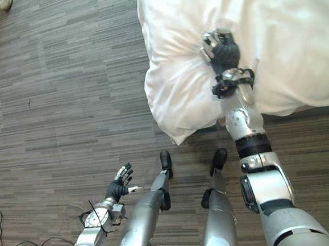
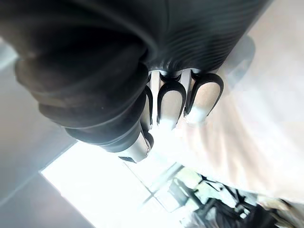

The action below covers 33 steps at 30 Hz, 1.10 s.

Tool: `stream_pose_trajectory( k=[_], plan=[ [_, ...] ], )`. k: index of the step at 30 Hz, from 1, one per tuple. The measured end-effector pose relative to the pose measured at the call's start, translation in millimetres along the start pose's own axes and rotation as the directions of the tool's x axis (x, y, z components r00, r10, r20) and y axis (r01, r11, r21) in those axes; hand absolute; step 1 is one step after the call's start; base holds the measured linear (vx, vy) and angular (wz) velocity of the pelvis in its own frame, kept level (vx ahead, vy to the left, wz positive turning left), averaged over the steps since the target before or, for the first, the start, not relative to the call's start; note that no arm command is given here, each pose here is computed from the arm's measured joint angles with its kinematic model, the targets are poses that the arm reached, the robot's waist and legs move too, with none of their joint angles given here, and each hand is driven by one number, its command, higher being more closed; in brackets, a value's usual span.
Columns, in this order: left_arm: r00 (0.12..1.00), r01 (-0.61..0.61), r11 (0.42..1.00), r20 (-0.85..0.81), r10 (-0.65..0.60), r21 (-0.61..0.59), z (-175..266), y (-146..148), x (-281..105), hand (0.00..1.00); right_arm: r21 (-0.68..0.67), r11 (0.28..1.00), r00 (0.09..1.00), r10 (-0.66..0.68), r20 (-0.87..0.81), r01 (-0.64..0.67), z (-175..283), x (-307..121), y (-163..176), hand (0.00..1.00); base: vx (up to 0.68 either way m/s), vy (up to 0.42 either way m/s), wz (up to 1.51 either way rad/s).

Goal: Tidy the bed and pick cloth on bed and put in laundry

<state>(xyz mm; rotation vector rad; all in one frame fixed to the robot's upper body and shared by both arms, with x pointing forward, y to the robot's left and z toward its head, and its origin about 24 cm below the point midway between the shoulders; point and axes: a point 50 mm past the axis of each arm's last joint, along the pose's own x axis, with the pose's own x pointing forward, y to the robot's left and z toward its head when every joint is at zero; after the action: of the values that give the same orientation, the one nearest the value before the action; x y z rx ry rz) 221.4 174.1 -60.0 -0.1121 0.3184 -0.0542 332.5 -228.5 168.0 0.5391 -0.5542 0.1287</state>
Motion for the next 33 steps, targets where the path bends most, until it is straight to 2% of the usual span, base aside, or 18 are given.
stream_pose_trajectory(
  k=[2, 4, 5, 9, 11, 15, 17, 20, 24, 27, 29, 31, 33],
  plan=[
    [1.000, -0.023, 1.000, -0.006, 0.023, 0.001, -2, 8, -4, 0.00, 0.032, 0.989, 0.989, -0.144, -0.018, 0.144, -14, -46, -30, 1.00, 0.05, 0.018, -0.33],
    [0.999, -0.005, 1.000, -0.045, 0.005, -0.002, -8, 6, -7, 0.00, 0.033, 0.894, 0.889, -0.440, -0.129, 0.448, -35, -136, -82, 1.00, 0.09, 0.016, -0.32],
    [0.997, -0.005, 1.000, -0.074, 0.004, -0.009, -14, 6, -9, 0.00, 0.030, 0.830, 0.820, -0.544, -0.178, 0.557, -43, -178, -93, 0.00, 0.10, 0.016, -0.20],
    [0.981, -0.044, 0.999, -0.189, 0.041, -0.015, -39, 17, -23, 0.00, -0.042, 0.751, 0.711, -0.641, -0.290, 0.659, -57, -257, -86, 0.00, 0.15, -0.026, -0.51],
    [0.964, -0.056, 0.998, -0.259, 0.053, -0.008, -58, 18, -34, 0.00, -0.136, 0.699, 0.618, -0.693, -0.372, 0.702, -66, -300, -77, 0.00, 0.19, -0.054, -0.41],
    [0.940, -0.085, 0.996, -0.333, 0.072, -0.024, -83, 14, -52, 0.00, -0.296, 0.674, 0.494, -0.714, -0.496, 0.676, -85, -330, -66, 0.00, 0.22, -0.041, -0.19],
    [0.926, -0.117, 0.992, -0.365, 0.096, -0.036, -93, 11, -59, 0.00, -0.385, 0.667, 0.400, -0.714, -0.574, 0.638, -98, -352, -58, 0.00, 0.19, -0.010, 0.04],
    [0.904, -0.163, 0.987, -0.402, 0.145, -0.011, -101, 10, -66, 0.00, -0.406, 0.649, 0.323, -0.711, -0.625, 0.643, -111, -369, -46, 0.00, 0.10, 0.000, 0.23],
    [0.854, -0.269, 0.963, -0.466, 0.233, -0.011, -114, 12, -79, 0.00, -0.394, 0.677, 0.328, -0.682, -0.654, 0.622, -118, -367, -40, 0.00, 0.02, -0.003, 0.16],
    [0.818, -0.295, 0.955, -0.514, 0.257, 0.007, -124, 12, -93, 0.00, -0.401, 0.714, 0.337, -0.653, -0.679, 0.575, -123, -363, -37, 0.00, -0.05, -0.022, 0.04],
    [0.798, -0.313, 0.950, -0.538, 0.271, 0.014, -129, 15, -100, 0.00, -0.408, 0.716, 0.317, -0.646, -0.694, 0.567, -125, -365, -36, 0.00, -0.06, -0.025, 0.00],
    [0.783, -0.385, 0.923, -0.534, 0.318, -0.015, -131, 22, -108, 0.00, -0.424, 0.739, 0.284, -0.621, -0.731, 0.524, -130, -370, -34, 0.00, -0.12, -0.016, -0.15],
    [0.776, -0.425, 0.905, -0.525, 0.348, -0.029, -130, 30, -111, 0.00, -0.429, 0.763, 0.289, -0.601, -0.745, 0.483, -132, -367, -35, 0.00, -0.08, -0.034, -0.67]
  ],
)
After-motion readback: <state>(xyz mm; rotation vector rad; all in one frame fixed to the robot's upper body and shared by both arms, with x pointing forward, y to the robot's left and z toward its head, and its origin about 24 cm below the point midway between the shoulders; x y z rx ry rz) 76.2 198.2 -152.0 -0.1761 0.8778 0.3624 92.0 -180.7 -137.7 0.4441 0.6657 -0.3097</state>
